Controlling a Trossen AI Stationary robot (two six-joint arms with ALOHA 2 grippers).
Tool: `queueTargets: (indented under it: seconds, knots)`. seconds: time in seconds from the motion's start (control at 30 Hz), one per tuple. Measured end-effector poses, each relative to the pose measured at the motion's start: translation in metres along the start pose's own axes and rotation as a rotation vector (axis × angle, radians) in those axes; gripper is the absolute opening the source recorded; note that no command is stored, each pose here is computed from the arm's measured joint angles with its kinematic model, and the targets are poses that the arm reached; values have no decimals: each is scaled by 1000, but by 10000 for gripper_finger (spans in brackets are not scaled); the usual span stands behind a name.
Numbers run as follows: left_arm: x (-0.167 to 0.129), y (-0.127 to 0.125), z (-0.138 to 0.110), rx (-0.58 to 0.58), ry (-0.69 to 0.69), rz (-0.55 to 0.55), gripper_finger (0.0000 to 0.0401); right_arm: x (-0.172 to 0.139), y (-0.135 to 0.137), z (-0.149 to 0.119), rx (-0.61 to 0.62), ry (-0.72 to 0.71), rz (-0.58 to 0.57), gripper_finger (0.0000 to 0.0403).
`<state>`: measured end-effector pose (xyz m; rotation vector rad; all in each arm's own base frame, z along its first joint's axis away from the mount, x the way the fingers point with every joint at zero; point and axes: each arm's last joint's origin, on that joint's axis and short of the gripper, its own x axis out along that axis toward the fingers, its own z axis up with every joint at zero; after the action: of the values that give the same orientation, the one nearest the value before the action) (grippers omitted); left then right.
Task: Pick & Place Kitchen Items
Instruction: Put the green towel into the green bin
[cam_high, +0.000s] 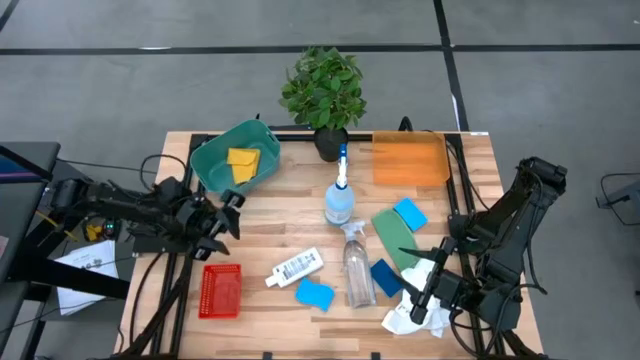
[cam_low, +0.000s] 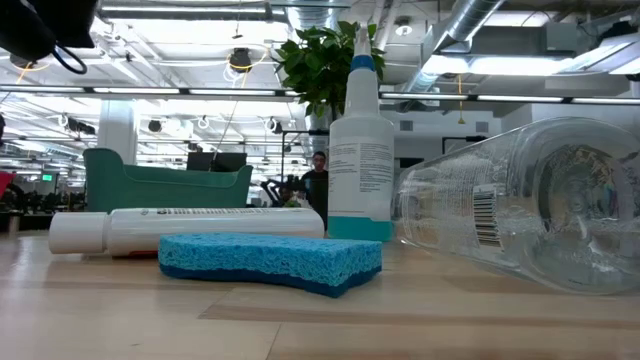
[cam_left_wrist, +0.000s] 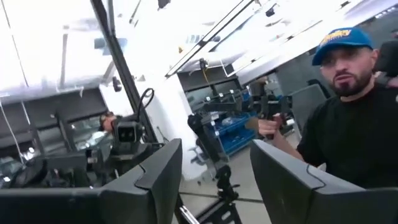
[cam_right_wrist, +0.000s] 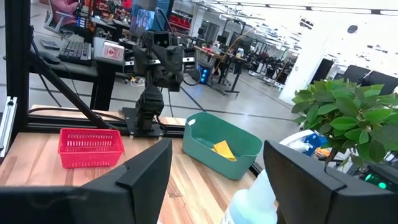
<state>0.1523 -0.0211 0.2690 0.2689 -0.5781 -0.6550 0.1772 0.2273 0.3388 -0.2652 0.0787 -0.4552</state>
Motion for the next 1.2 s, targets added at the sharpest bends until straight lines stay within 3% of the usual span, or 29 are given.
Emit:
queueTargets:
  seconds: [0.43, 0.97, 1.07, 1.2]
  knots:
    - [6, -7, 2, 60, -19, 42, 200, 9, -1, -5, 4, 15, -28, 248]
    - [11, -9, 1, 125, 33, 276, 200, 10, 1, -8, 9, 20, 53, 248]
    - [17, -8, 2, 123, 85, 341, 200, 15, 0, -11, 3, 33, 58, 248]
    - [35, -7, 6, 140, 264, 429, 200, 24, 0, -15, 10, 56, 106, 248]
